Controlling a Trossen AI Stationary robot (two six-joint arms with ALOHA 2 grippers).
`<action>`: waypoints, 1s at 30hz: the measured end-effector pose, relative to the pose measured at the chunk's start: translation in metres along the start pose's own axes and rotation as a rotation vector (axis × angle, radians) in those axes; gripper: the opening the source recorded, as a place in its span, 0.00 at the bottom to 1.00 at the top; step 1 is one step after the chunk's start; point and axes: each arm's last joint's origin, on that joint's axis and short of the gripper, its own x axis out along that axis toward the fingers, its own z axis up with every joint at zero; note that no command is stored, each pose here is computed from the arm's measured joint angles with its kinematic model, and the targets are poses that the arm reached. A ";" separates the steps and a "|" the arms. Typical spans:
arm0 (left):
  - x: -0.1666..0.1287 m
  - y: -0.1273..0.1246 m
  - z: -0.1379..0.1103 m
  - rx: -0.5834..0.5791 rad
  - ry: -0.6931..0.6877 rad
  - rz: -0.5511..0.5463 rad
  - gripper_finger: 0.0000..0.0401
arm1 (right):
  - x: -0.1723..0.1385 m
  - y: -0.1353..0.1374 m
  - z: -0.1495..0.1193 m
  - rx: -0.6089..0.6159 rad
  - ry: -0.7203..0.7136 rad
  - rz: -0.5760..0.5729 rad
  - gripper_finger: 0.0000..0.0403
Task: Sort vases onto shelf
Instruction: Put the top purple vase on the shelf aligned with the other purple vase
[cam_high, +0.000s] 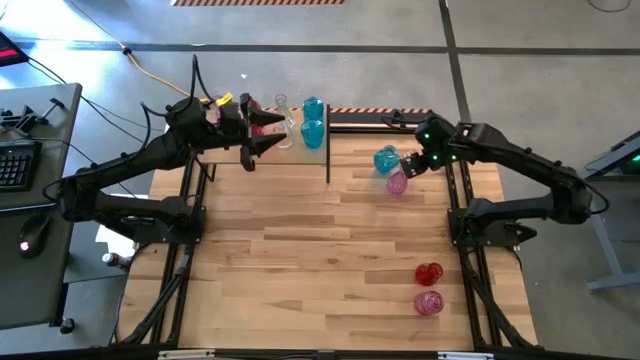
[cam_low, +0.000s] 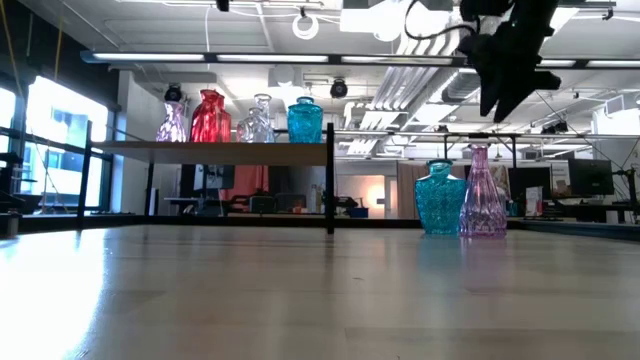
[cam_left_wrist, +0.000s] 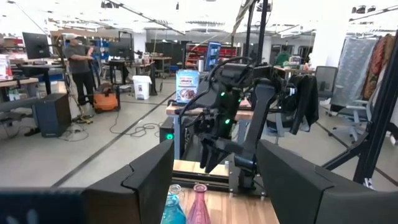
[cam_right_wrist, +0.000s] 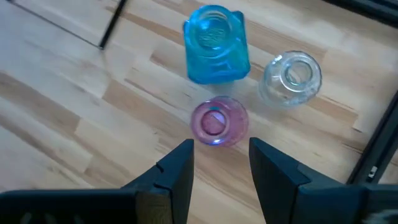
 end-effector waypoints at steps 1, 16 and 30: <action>0.000 0.000 0.000 0.000 0.000 0.000 0.55 | 0.003 -0.002 0.000 0.008 0.003 -0.006 0.34; 0.000 0.000 0.000 0.002 0.000 0.000 0.55 | 0.033 -0.008 -0.004 0.099 0.011 -0.006 0.34; 0.000 0.000 0.000 0.001 0.001 0.000 0.55 | 0.057 -0.003 0.003 0.096 0.084 -0.058 0.30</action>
